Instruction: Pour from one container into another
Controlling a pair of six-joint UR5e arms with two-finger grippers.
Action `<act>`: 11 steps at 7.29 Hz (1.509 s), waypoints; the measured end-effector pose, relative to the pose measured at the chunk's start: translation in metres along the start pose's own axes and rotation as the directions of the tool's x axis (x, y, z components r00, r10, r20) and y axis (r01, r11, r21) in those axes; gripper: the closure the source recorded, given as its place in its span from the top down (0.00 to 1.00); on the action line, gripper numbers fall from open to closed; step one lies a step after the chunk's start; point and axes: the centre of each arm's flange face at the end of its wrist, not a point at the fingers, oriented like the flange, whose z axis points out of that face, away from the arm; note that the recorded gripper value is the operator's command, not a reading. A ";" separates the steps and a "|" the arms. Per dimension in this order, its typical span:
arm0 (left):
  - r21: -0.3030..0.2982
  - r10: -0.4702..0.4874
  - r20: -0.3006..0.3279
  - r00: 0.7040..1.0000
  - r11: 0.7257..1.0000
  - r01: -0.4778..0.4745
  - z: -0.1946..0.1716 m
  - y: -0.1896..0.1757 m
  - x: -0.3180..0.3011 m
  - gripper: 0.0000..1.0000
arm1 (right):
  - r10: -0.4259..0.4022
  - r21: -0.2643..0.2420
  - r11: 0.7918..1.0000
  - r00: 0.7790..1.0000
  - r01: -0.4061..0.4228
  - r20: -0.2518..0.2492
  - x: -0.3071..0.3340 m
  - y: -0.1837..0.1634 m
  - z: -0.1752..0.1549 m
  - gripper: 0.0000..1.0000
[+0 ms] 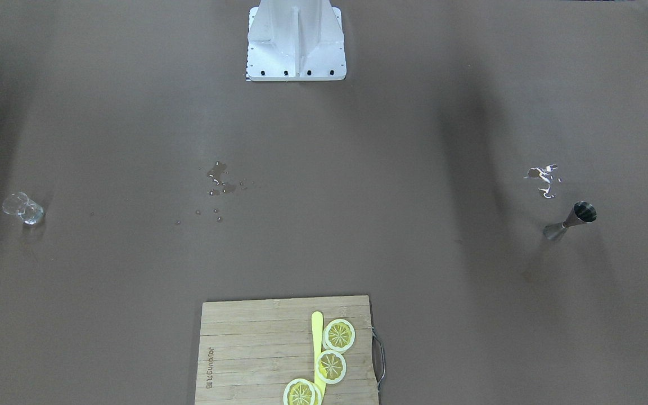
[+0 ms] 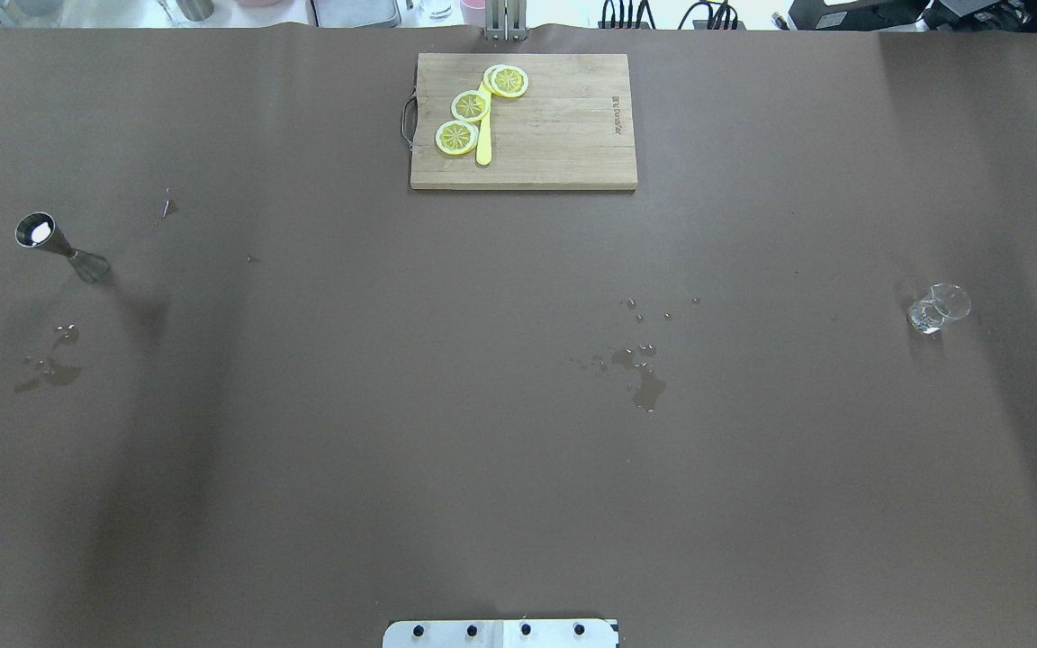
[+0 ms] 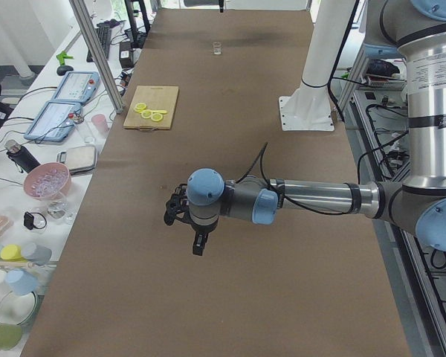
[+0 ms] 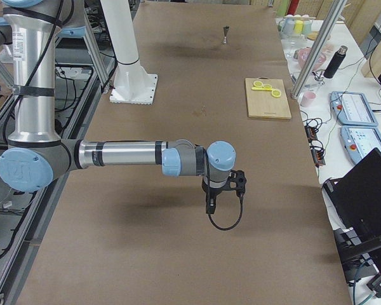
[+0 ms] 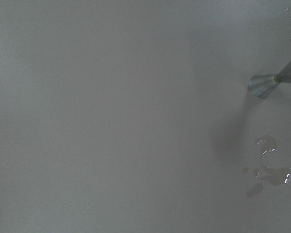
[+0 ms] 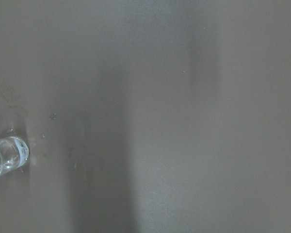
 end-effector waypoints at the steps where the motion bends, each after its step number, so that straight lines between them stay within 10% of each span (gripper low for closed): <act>1: 0.004 0.004 0.001 1.000 1.000 -0.004 0.000 -0.008 0.000 0.97 | -0.003 0.002 1.000 1.000 0.003 0.005 -0.002 0.000 -0.001 1.00; 11: 0.076 -0.029 0.008 1.000 0.997 0.028 -0.022 -0.089 0.026 0.97 | -0.134 -0.013 0.991 0.990 0.134 0.039 -0.070 -0.010 0.004 1.00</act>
